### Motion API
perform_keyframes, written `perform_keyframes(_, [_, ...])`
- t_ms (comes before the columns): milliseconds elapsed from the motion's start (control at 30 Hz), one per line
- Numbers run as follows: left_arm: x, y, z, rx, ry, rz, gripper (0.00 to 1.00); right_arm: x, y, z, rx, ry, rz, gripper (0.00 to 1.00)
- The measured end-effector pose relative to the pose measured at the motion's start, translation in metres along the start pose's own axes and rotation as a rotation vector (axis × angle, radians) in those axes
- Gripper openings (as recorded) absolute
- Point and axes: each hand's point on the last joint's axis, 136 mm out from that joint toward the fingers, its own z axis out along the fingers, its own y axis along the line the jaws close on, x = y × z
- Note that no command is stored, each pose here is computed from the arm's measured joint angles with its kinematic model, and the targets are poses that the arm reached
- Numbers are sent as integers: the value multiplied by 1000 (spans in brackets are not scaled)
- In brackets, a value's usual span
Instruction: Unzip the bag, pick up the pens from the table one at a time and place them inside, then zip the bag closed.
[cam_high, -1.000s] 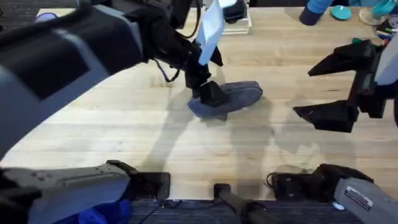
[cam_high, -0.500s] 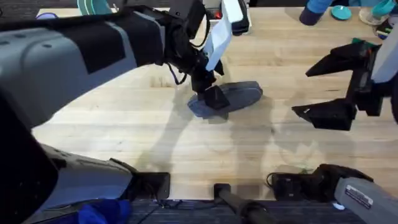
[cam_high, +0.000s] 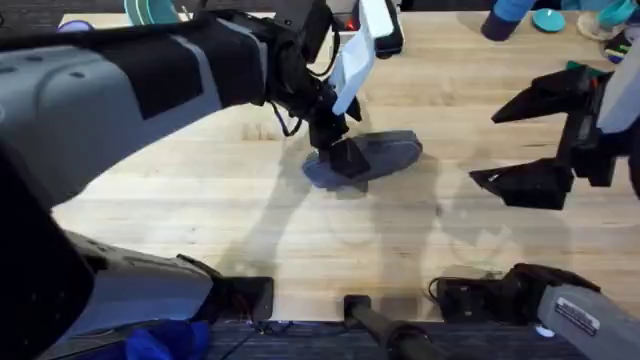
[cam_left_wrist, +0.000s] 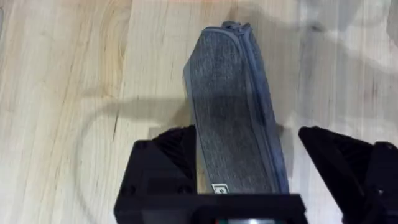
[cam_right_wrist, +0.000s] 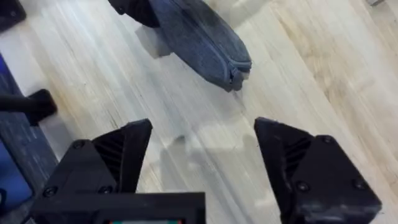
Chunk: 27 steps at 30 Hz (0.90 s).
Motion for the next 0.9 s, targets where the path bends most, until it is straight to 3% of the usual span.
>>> perform_keyframes(833, [13,3,9,10,44,4,995,0,0,0,0,0,0,996])
perform_keyframes(867, [13,3,9,10,44,4,991,0,0,0,0,0,0,997])
perform_keyframes(900, [13,2,9,10,44,2,919,0,0,0,0,0,0,996])
